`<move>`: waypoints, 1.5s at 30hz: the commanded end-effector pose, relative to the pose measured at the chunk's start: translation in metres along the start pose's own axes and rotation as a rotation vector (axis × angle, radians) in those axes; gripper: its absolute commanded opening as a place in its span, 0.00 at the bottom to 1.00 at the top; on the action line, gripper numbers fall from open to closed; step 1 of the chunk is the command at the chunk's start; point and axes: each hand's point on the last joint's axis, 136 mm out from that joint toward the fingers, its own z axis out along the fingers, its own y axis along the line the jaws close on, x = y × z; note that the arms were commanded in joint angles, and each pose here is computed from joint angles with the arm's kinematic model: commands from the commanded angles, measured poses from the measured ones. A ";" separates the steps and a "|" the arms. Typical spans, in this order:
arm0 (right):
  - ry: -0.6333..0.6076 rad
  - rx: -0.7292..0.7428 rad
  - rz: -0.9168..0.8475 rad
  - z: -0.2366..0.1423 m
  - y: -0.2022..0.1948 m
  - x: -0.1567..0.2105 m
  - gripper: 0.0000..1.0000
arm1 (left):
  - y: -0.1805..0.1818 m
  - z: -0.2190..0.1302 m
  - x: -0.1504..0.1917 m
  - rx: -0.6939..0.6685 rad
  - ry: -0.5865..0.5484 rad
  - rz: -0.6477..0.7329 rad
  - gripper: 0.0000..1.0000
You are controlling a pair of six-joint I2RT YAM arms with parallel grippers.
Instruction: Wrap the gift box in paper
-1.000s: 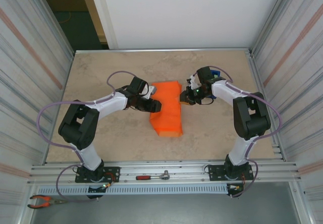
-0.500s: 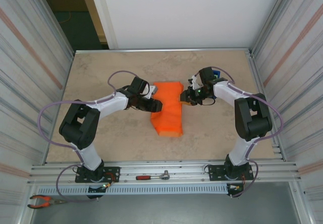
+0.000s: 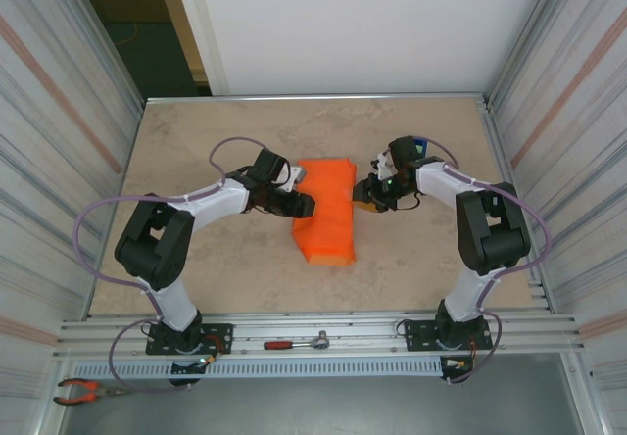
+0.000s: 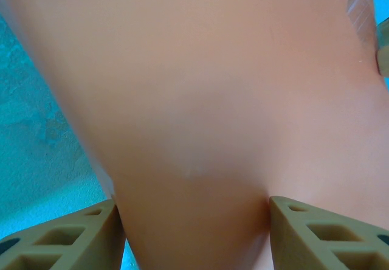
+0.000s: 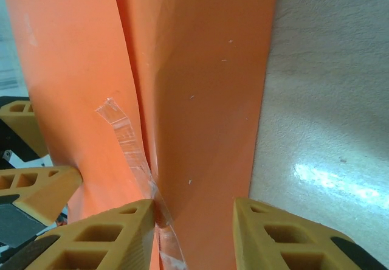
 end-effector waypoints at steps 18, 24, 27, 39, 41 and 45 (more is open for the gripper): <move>-0.029 -0.003 0.026 -0.009 -0.006 0.002 0.36 | 0.040 0.023 0.070 -0.163 0.234 -0.021 0.58; -0.043 -0.009 0.035 -0.014 -0.009 0.001 0.37 | 0.040 0.023 0.071 -0.163 0.237 -0.022 0.58; -0.034 -0.009 0.034 -0.012 -0.010 0.002 0.36 | 0.040 0.023 0.070 -0.162 0.236 -0.021 0.58; 0.013 0.015 0.020 0.015 -0.010 0.005 0.33 | 0.040 0.023 0.070 -0.162 0.236 -0.022 0.58; 0.018 0.016 0.025 0.018 -0.012 0.007 0.33 | 0.040 0.023 0.070 -0.161 0.235 -0.021 0.57; 0.010 -0.027 0.051 0.019 -0.011 0.010 0.33 | 0.039 0.023 0.070 -0.156 0.233 -0.023 0.57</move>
